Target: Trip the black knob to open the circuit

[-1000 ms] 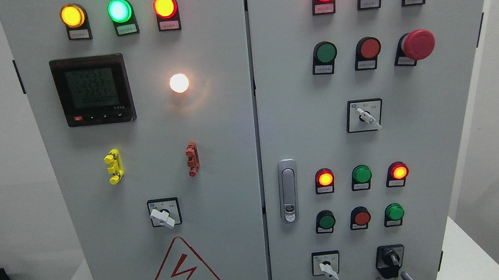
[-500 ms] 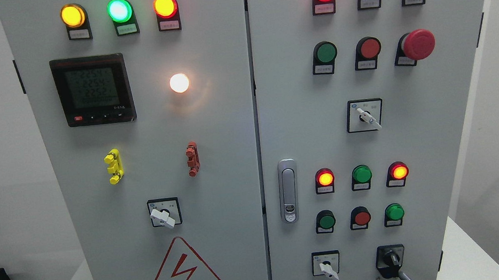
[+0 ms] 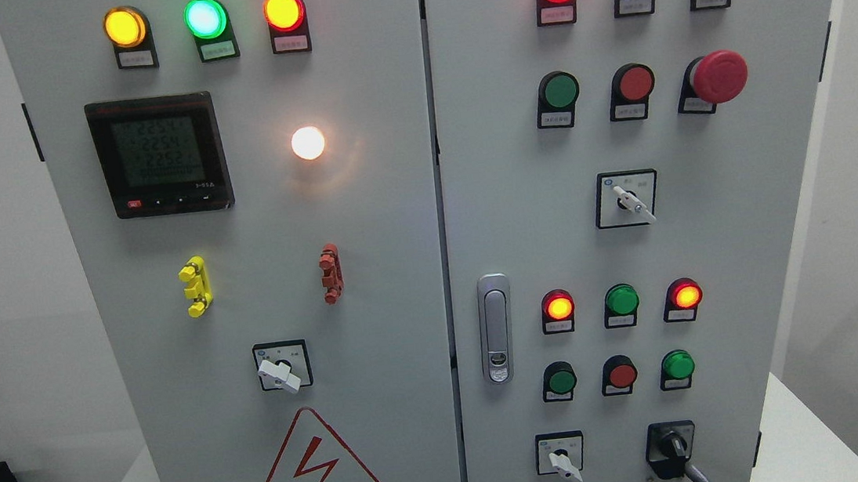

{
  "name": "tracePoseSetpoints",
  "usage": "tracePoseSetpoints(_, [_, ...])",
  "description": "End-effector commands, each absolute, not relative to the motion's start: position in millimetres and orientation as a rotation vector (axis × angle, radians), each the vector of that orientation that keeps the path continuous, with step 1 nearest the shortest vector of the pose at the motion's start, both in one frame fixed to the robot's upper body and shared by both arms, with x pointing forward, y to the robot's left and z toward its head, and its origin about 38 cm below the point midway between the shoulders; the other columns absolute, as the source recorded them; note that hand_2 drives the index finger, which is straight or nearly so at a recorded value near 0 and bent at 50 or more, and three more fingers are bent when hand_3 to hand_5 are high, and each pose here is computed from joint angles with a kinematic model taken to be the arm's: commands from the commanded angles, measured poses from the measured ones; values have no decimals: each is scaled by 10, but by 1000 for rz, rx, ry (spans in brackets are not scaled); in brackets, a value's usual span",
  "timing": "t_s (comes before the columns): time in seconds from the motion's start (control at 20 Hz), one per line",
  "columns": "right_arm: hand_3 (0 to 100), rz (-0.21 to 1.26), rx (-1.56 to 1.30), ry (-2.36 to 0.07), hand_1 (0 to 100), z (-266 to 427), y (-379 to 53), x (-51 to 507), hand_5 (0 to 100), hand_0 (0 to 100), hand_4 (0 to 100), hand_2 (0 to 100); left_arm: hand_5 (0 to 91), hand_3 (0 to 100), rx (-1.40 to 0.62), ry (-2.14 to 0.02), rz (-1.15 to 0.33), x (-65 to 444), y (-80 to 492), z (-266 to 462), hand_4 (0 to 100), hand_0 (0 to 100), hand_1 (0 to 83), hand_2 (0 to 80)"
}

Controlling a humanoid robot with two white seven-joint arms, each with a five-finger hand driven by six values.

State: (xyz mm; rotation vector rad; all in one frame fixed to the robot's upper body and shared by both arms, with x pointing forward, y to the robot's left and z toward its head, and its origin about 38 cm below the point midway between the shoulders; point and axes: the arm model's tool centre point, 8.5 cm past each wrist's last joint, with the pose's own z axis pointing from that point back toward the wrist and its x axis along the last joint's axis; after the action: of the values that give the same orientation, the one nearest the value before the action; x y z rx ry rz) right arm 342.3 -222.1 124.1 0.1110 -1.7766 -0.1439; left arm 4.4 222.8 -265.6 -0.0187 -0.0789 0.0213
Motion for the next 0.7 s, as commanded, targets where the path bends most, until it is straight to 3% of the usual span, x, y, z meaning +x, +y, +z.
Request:
tracePoseSetpoints(0.0, [1000, -141, 122, -1807, 47, 1351, -2205, 3441, 1000, 0, 1000, 25, 0, 0, -20, -84, 25, 62, 2219, -2655, 0, 120, 389, 0])
tracePoseSetpoints(0.65, [1000, -122, 146, -1805, 47, 1377, -2112, 3471, 1000, 0, 1000, 30, 0, 0, -18, -84, 25, 62, 2228, -2655, 0, 120, 389, 0])
